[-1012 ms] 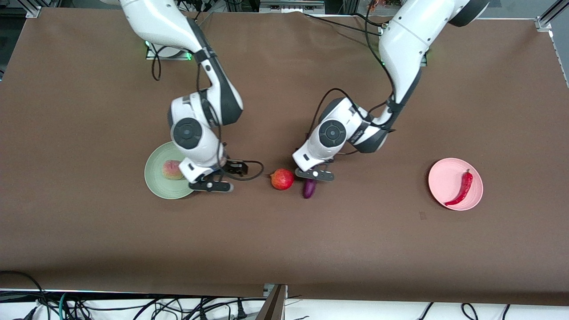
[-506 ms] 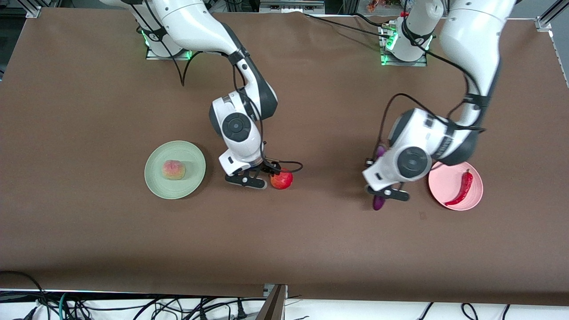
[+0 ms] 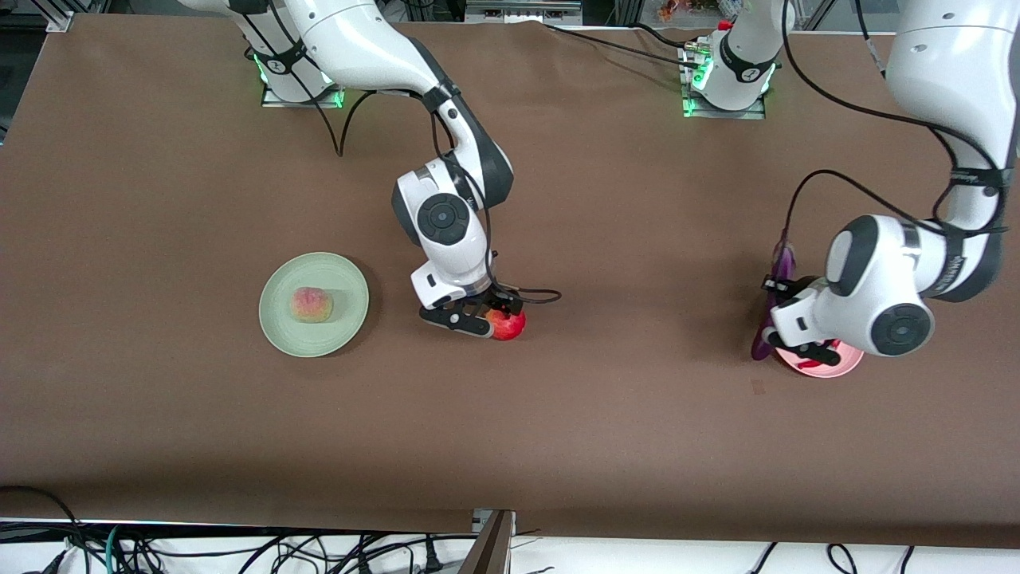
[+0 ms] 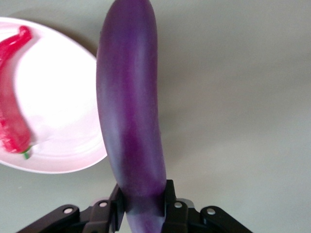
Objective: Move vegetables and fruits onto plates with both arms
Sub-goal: 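Lower the eggplant onto the pink plate while the right gripper carries the pomegranate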
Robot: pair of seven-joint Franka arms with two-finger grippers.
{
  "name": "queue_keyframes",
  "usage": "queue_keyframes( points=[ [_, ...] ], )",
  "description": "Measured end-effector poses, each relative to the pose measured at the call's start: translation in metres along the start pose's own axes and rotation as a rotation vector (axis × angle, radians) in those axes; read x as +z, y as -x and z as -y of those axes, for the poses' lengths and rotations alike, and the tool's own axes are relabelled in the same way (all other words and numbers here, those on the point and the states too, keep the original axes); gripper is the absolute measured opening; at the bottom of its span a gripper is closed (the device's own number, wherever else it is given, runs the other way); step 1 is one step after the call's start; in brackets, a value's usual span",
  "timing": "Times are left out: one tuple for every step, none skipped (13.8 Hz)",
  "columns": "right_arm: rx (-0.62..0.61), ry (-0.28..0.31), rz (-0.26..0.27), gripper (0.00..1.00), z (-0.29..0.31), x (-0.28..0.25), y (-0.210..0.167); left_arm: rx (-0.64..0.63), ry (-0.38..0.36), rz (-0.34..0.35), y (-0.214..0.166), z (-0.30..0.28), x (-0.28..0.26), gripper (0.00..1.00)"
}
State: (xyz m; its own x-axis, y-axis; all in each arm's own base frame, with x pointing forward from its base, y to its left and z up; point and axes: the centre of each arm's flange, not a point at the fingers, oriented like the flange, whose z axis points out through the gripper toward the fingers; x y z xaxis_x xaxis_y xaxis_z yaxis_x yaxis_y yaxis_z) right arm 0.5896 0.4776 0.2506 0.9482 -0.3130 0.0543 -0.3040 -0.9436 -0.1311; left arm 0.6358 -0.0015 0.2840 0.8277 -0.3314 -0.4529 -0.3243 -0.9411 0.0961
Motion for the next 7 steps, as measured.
queue_keyframes(
  points=[
    [0.011, -0.002, -0.003, 0.99, 0.006, 0.005, 0.004, 0.012, -0.021, 0.002, 0.005, 0.009, -0.004, 0.35],
    [0.018, -0.003, -0.007, 0.99, 0.011, 0.012, 0.007, 0.026, -0.038, 0.005, 0.01, 0.019, -0.004, 0.35],
    [0.022, -0.008, -0.015, 0.99, 0.015, 0.019, 0.01, 0.042, -0.04, 0.009, 0.013, 0.029, -0.002, 0.35],
    [0.024, -0.014, -0.024, 0.99, 0.018, 0.026, 0.013, 0.053, -0.035, 0.012, 0.017, 0.038, 0.001, 0.35],
    [0.025, -0.018, -0.03, 0.99, 0.019, 0.031, 0.014, 0.063, -0.029, 0.013, 0.019, 0.046, 0.005, 0.35],
    [0.025, -0.019, -0.034, 0.99, 0.02, 0.036, 0.015, 0.071, -0.022, 0.011, 0.021, 0.056, 0.01, 0.35],
    [0.025, -0.02, -0.036, 0.99, 0.02, 0.039, 0.016, 0.078, -0.014, 0.008, 0.023, 0.065, 0.017, 0.35]
  ],
)
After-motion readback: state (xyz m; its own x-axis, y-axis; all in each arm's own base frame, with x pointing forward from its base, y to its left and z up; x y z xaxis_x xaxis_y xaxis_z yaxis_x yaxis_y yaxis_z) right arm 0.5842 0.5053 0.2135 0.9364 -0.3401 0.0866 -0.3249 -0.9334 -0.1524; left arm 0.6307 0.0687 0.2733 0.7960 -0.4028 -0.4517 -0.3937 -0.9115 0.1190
